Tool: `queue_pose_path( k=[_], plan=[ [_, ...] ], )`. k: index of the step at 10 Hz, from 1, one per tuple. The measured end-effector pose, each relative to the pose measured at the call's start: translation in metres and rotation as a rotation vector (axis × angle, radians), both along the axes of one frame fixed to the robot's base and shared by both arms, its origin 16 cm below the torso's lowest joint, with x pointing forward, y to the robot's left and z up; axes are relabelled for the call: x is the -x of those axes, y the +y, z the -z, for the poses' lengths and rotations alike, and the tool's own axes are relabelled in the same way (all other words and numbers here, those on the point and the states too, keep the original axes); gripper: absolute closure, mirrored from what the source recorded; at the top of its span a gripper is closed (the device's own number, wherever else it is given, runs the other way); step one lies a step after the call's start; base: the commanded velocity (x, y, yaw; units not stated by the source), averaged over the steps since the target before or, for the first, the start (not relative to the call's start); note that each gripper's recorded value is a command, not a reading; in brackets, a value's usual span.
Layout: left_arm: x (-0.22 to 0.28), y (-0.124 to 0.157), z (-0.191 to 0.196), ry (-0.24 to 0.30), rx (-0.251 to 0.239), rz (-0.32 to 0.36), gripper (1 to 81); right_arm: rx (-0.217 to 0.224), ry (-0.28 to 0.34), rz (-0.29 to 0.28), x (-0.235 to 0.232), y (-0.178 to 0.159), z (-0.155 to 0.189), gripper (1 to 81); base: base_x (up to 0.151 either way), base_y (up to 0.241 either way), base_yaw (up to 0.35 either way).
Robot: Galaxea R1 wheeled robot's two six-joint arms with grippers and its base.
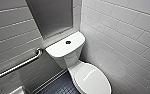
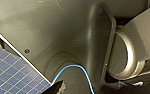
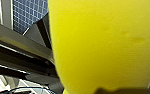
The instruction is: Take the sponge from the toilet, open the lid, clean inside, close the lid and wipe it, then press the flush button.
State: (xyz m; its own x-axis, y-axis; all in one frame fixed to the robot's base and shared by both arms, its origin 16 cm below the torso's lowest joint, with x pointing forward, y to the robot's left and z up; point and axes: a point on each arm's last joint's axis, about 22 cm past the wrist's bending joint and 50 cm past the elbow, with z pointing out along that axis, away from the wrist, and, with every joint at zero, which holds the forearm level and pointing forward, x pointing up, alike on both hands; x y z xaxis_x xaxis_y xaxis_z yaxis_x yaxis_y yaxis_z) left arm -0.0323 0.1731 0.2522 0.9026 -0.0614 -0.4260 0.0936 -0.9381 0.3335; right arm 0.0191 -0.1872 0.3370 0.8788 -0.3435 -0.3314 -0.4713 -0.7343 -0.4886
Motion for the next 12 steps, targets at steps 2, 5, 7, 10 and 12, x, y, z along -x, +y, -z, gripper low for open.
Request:
queue_pose_path(
  k=[2,5,7,10,12],
  plan=[
    [-0.004,-0.033,-0.014,0.039,0.07,-0.062,1.0,-0.04,-0.036,0.027,-0.037,-0.009,-0.018,81.1,0.0,0.0,0.0],
    [-0.016,-0.029,-0.023,0.04,0.113,-0.093,1.0,-0.071,-0.134,0.042,-0.119,-0.037,-0.041,81.1,0.0,0.0,0.0],
    [-0.017,-0.025,-0.027,0.039,0.126,-0.088,1.0,-0.086,-0.235,0.052,-0.194,-0.049,-0.052,81.1,0.0,0.0,0.0],
    [-0.018,-0.032,-0.03,0.04,0.141,-0.094,1.0,-0.107,-0.351,0.062,-0.285,-0.055,-0.071,81.1,0.0,0.0,0.0],
    [-0.018,-0.038,-0.033,0.041,0.154,-0.097,1.0,-0.11,-0.415,0.062,-0.345,-0.058,-0.08,81.1,0.0,0.0,0.0]
  ],
)
